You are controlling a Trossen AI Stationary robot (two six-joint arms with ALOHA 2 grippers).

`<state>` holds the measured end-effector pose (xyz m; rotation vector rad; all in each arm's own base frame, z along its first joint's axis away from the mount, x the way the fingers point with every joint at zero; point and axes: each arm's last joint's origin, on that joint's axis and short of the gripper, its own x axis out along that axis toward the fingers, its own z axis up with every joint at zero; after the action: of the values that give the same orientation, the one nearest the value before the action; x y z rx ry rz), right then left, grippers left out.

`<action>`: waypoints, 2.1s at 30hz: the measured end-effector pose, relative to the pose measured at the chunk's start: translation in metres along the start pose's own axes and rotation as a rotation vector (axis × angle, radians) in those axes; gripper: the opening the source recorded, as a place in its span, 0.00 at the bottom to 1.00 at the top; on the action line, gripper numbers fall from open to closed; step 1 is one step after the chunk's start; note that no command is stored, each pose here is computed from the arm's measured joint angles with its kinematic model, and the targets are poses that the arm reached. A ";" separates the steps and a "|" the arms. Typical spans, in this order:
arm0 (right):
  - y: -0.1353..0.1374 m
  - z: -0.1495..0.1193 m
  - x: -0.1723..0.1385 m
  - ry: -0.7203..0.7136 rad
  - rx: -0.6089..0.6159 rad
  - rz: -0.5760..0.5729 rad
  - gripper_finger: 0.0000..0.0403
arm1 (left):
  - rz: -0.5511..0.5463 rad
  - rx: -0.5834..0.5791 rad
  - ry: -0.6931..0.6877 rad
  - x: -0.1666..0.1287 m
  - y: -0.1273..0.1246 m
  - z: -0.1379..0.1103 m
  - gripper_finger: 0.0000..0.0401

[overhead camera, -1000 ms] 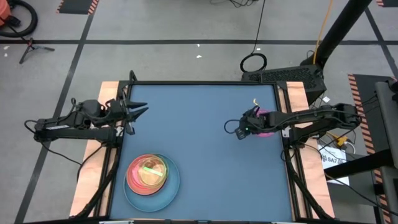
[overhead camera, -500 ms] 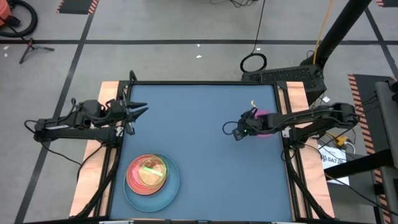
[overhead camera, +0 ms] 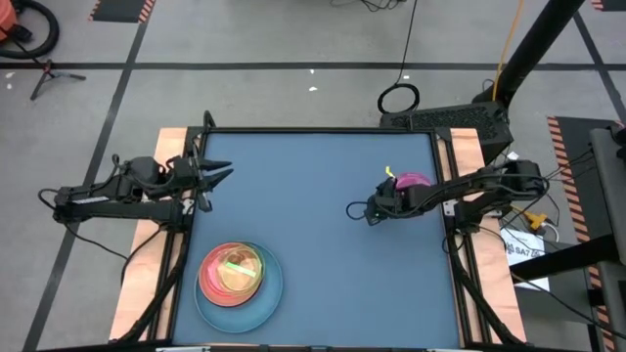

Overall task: Stack plastic plates
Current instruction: Stack the pink plate on top of the green plate

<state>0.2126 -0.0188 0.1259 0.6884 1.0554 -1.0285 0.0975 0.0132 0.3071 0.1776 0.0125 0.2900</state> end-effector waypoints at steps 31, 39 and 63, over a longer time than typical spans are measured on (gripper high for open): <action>0.006 0.022 -0.004 0.113 -0.071 -0.341 0.38 | -0.001 0.019 0.004 0.000 0.000 -0.001 0.22; 0.011 0.019 0.010 0.125 -0.097 -0.374 0.24 | -0.001 0.022 0.005 0.000 0.000 -0.001 0.22; 0.115 0.062 -0.079 -0.336 -0.549 0.175 0.01 | 0.000 0.021 -0.001 0.000 0.000 0.000 0.22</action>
<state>0.3306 0.0001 0.2213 0.1478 0.9046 -0.6293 0.0975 0.0132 0.3070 0.1986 0.0149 0.2902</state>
